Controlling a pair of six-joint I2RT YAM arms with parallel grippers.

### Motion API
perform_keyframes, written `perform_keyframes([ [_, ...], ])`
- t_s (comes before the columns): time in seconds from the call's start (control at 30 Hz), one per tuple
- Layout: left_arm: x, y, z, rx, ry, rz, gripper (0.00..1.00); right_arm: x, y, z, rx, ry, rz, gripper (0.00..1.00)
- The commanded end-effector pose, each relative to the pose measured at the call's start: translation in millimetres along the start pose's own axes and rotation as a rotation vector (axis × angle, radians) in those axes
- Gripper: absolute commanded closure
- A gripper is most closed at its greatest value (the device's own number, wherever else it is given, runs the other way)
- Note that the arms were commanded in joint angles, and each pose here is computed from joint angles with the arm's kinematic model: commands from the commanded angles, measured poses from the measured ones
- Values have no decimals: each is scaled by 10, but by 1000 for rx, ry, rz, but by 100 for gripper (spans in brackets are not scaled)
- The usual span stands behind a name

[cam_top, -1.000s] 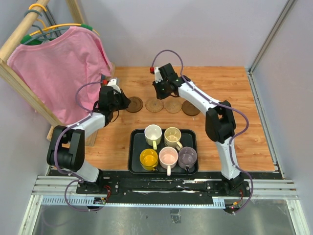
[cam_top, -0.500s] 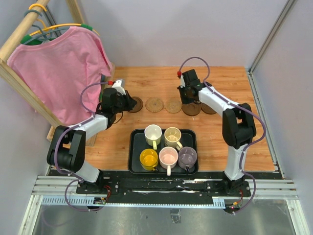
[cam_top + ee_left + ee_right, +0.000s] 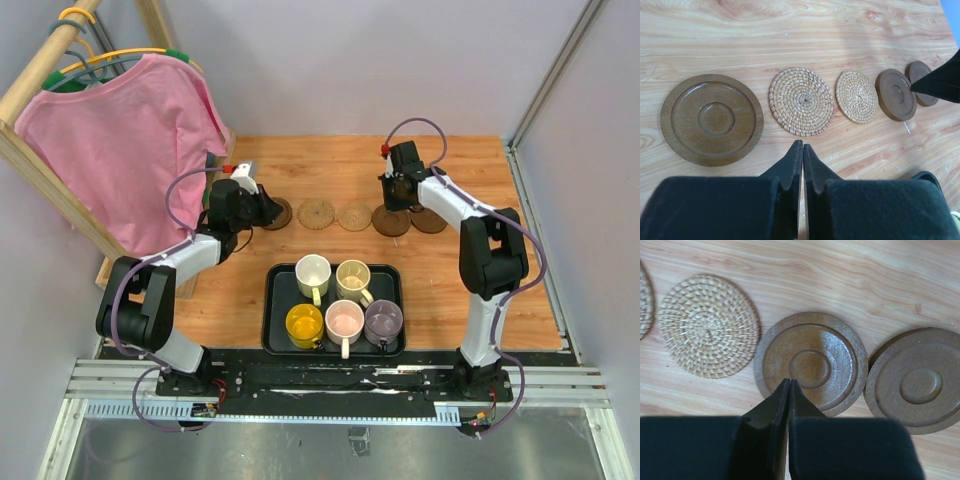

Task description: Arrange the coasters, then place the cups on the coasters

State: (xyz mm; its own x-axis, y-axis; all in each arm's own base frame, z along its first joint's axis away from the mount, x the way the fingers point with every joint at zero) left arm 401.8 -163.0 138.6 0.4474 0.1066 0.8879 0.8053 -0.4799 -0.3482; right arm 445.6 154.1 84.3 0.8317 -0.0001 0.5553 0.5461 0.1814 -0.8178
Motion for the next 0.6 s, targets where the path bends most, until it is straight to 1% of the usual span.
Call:
perform_keyframes([
  [0.0, 42, 42, -82, -38, 6, -20, 93, -110, 204, -233, -46, 63, 54, 99],
  [0.27, 14, 107, -73, -44, -9, -11, 93, -219, 391, -293, -38, 81, 104, 99],
  [0.57, 17, 162, -82, -54, -9, 2, 93, -259, 545, -460, -74, 127, 130, 99],
])
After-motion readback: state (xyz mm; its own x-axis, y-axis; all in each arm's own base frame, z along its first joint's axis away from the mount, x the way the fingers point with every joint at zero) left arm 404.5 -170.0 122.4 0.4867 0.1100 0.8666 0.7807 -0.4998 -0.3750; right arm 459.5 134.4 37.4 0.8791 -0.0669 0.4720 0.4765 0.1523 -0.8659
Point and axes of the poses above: each gripper's point midway between its finger pads, its own y axis out along the fingers, its own z axis along the line the jaws close on, x = y × z, the point moved 1 cm from there along -y, back along the fingers, and after that the axes turned 10 degrees about y, right-handed, at the moved point
